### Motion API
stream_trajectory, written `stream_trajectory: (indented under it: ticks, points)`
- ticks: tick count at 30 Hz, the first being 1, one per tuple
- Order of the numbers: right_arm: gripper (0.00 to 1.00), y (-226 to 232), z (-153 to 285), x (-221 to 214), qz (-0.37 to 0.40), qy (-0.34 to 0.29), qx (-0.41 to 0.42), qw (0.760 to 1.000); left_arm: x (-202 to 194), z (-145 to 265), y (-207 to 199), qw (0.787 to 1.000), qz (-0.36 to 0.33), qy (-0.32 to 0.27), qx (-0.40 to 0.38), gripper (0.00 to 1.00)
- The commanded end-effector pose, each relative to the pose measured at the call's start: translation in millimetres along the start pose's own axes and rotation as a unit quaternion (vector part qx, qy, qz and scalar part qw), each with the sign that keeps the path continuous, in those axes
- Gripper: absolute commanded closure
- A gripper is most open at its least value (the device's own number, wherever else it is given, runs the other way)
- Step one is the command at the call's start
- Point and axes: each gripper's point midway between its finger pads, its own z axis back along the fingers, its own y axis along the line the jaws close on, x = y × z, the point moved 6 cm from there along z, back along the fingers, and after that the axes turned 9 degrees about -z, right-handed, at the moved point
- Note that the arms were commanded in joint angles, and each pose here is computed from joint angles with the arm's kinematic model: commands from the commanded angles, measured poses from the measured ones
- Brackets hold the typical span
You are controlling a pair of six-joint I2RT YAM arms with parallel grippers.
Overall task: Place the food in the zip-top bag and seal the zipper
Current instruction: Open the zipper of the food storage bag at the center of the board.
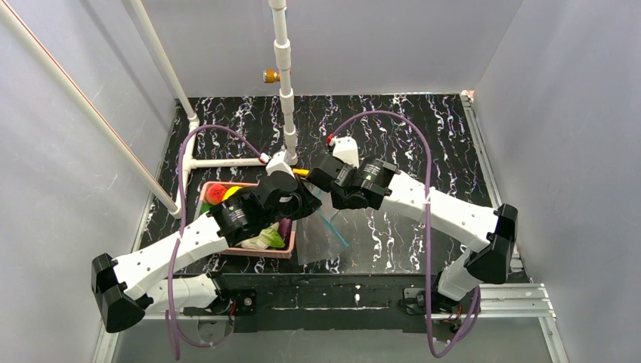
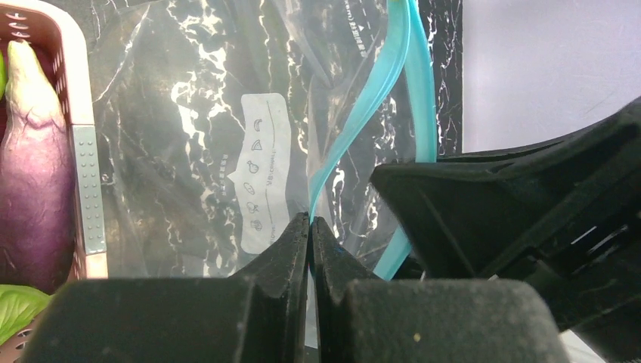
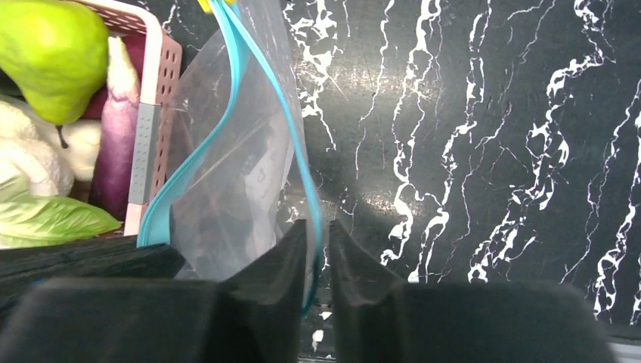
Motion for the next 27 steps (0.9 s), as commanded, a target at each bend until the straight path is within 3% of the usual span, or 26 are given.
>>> stream_trajectory:
  ticks: [1,3,11,15,20,24,27]
  points:
    - [0.87,-8,-2,4,0.024,-0.021,-0.037,0.999,10,8,-2,1.000,0.007,-0.017,0.014,1.00]
    - [0.99,-14,-6,4,0.038,-0.034,-0.054,0.997,12,11,-2,1.000,0.008,-0.019,0.012,1.00]
    - [0.99,-71,0,26,0.062,-0.104,-0.101,0.987,32,20,-17,0.999,-0.038,-0.028,-0.001,1.00]
    - [0.99,-99,15,40,0.044,-0.122,-0.036,0.991,41,14,-18,0.999,-0.042,-0.011,0.004,1.00]
    - [0.99,-88,50,42,0.078,-0.142,0.134,0.978,46,-12,-28,0.997,-0.024,0.030,-0.062,1.00]
    - [0.99,-86,72,47,0.086,-0.151,0.182,0.968,38,-36,-49,0.989,-0.031,0.080,-0.119,1.00]
    - [0.99,-93,69,48,0.103,-0.156,0.157,0.970,29,-52,-42,0.991,-0.019,0.089,-0.103,1.00]
